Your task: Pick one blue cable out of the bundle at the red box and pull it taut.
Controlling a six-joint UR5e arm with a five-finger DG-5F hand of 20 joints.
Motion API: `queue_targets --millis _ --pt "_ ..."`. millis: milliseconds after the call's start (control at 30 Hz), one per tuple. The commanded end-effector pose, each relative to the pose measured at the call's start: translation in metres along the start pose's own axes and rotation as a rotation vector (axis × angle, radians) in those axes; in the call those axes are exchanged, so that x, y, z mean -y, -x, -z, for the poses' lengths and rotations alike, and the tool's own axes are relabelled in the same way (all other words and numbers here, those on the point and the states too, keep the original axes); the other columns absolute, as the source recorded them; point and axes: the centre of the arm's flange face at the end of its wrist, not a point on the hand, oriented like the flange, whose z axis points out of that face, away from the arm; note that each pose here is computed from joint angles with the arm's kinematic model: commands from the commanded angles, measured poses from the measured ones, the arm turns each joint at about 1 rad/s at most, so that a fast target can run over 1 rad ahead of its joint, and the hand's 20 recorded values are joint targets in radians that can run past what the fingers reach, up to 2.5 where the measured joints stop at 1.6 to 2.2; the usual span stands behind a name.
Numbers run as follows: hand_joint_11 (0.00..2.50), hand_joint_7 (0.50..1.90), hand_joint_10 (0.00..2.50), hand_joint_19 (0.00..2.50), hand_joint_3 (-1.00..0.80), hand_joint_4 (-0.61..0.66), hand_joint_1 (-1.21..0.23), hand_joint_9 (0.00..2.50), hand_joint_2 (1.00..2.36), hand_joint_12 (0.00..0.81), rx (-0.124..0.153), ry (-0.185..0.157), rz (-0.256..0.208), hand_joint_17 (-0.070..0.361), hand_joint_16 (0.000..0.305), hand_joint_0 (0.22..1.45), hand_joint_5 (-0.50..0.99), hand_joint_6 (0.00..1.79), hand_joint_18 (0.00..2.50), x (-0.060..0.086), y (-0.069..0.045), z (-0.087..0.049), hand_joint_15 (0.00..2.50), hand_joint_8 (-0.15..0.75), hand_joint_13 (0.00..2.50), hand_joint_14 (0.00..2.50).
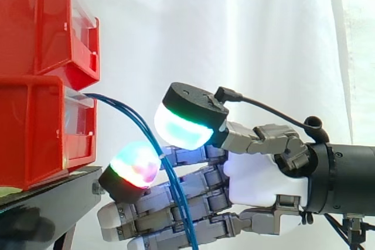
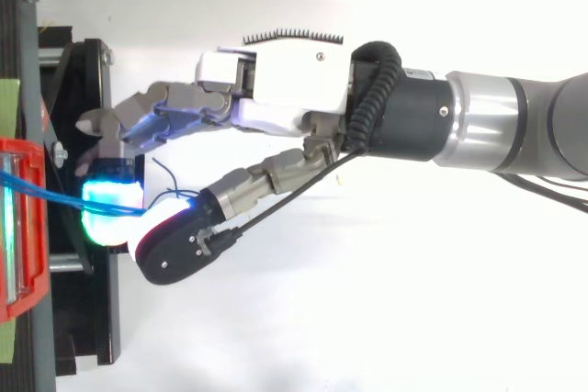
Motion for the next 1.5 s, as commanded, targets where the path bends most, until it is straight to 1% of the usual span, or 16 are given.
queue_targets --millis 0,33,133,200,333,600,700,800,900,967,1033,1333,1467 --pt "0.26 0.98 0.01 0.2 -0.48 0.25 -0.67 0.43 1.0 0.362 0.009 -0.019 0.023 0.126 0.056 0.53 -0.16 0.71 0.2 0.002 0.007 0.002 0.11 0.335 0.19 0.0" --pt "0.26 0.99 0.01 0.21 -0.48 0.26 -0.66 0.43 1.0 0.362 0.009 -0.022 0.027 0.126 0.056 0.53 -0.16 0.7 0.2 0.002 0.008 0.002 0.11 0.335 0.19 0.0" --pt "0.27 1.0 0.01 0.21 -0.49 0.25 -0.66 0.43 1.0 0.362 0.013 -0.034 0.038 0.126 0.056 0.53 -0.16 0.69 0.2 0.005 0.012 0.004 0.12 0.337 0.19 0.0" --pt "0.27 1.0 0.01 0.21 -0.49 0.26 -0.65 0.43 1.0 0.363 0.018 -0.035 0.042 0.126 0.056 0.53 -0.16 0.69 0.2 0.005 0.016 0.004 0.11 0.337 0.2 0.0" --pt "0.26 1.0 0.01 0.2 -0.49 0.26 -0.66 0.44 1.0 0.363 0.019 -0.027 0.044 0.126 0.056 0.53 -0.15 0.69 0.2 0.003 0.017 0.003 0.11 0.336 0.2 0.0" --pt "0.27 1.02 0.01 0.2 -0.48 0.25 -0.66 0.44 1.0 0.362 0.019 -0.032 0.041 0.125 0.056 0.54 -0.15 0.68 0.21 0.004 0.017 0.004 0.12 0.335 0.21 0.0" --pt "0.27 1.02 0.01 0.21 -0.49 0.25 -0.66 0.44 1.0 0.362 0.016 -0.032 0.038 0.126 0.056 0.53 -0.15 0.67 0.21 0.003 0.014 0.004 0.12 0.336 0.21 0.0" --pt "0.27 1.03 0.01 0.21 -0.5 0.25 -0.65 0.45 1.0 0.363 0.015 -0.033 0.04 0.126 0.056 0.53 -0.15 0.67 0.21 0.004 0.013 0.004 0.12 0.337 0.21 0.0" --pt "0.26 1.03 0.01 0.21 -0.5 0.25 -0.65 0.45 1.0 0.363 0.011 -0.035 0.055 0.127 0.056 0.53 -0.15 0.67 0.21 0.004 0.01 0.004 0.11 0.337 0.21 0.0" --pt "0.26 1.04 0.01 0.21 -0.5 0.25 -0.65 0.45 1.0 0.362 0.01 -0.047 0.086 0.127 0.056 0.53 -0.15 0.67 0.22 0.011 0.01 0.009 0.12 0.338 0.22 0.0" --pt "0.27 1.04 0.01 0.21 -0.5 0.25 -0.66 0.46 1.0 0.362 0.008 -0.05 0.093 0.127 0.056 0.53 -0.15 0.67 0.22 0.012 0.009 0.009 0.12 0.339 0.22 0.0" --pt "0.26 1.0 0.01 0.22 -0.46 0.24 -0.68 0.46 1.0 0.358 0.007 -0.053 0.087 0.124 0.055 0.55 -0.16 0.71 0.23 0.012 0.008 0.01 0.12 0.336 0.24 0.0" --pt "0.27 0.99 0.01 0.22 -0.46 0.25 -0.68 0.46 1.0 0.358 0.009 -0.048 0.074 0.124 0.055 0.55 -0.16 0.71 0.23 0.011 0.008 0.008 0.12 0.336 0.24 0.0"
